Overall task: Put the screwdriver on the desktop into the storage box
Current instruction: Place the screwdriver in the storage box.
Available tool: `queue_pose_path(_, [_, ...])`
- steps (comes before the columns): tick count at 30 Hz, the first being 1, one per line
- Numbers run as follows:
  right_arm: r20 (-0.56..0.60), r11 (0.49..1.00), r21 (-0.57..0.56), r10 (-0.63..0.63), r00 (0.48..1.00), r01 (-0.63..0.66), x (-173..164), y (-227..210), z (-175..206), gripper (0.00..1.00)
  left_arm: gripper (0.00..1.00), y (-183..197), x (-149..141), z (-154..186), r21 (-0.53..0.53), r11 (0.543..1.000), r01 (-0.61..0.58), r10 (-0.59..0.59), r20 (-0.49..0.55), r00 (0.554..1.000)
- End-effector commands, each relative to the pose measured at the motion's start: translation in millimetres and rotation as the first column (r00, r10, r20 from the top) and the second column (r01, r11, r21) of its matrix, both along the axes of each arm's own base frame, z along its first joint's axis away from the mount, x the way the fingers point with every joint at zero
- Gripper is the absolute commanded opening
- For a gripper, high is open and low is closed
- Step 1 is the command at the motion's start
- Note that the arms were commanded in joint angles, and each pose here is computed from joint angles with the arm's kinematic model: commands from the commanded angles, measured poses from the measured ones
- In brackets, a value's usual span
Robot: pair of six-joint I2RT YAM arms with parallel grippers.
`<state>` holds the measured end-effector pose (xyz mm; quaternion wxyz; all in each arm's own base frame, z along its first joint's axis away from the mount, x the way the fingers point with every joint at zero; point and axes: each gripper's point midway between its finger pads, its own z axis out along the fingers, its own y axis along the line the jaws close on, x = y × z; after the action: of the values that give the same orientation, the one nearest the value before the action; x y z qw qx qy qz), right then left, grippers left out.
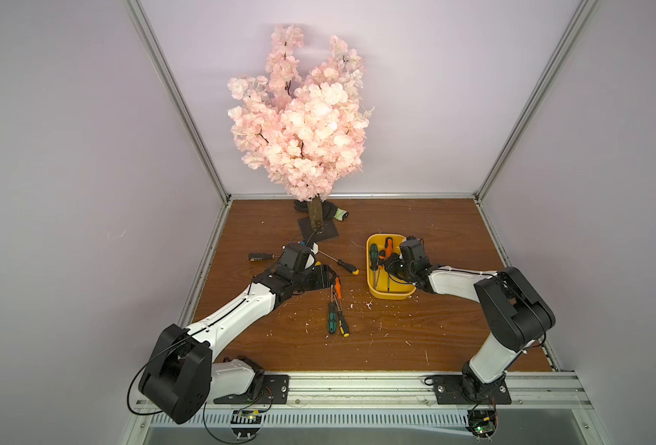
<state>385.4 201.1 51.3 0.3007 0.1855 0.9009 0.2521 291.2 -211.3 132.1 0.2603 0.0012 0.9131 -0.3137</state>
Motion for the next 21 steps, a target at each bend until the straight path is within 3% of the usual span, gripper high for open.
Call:
queue_pose_path(1, [0.029, 0.999, 0.034, 0.019, 0.999, -0.02, 11, 9, 15, 0.34, 0.6, -1, -3, -7, 0.021, 1.0, 0.016, -0.016, 0.0, 1.0])
queue_pose_path(4, [0.044, 0.999, 0.031, 0.029, 0.999, -0.03, 11, 10, 20, 0.37, 0.6, 1, -4, -9, 0.023, 1.0, 0.014, -0.014, -0.007, 1.0])
queue_pose_path(6, [0.053, 0.999, 0.026, 0.035, 0.998, -0.036, 11, 10, 23, 0.44, 0.6, 1, -6, -13, 0.028, 0.999, 0.015, -0.014, -0.014, 1.0])
queue_pose_path(21, [0.167, 0.987, -0.046, 0.161, 0.973, -0.155, 2, 10, 72, 0.43, 0.59, 9, -23, -39, 0.127, 0.992, 0.027, -0.016, -0.081, 0.997])
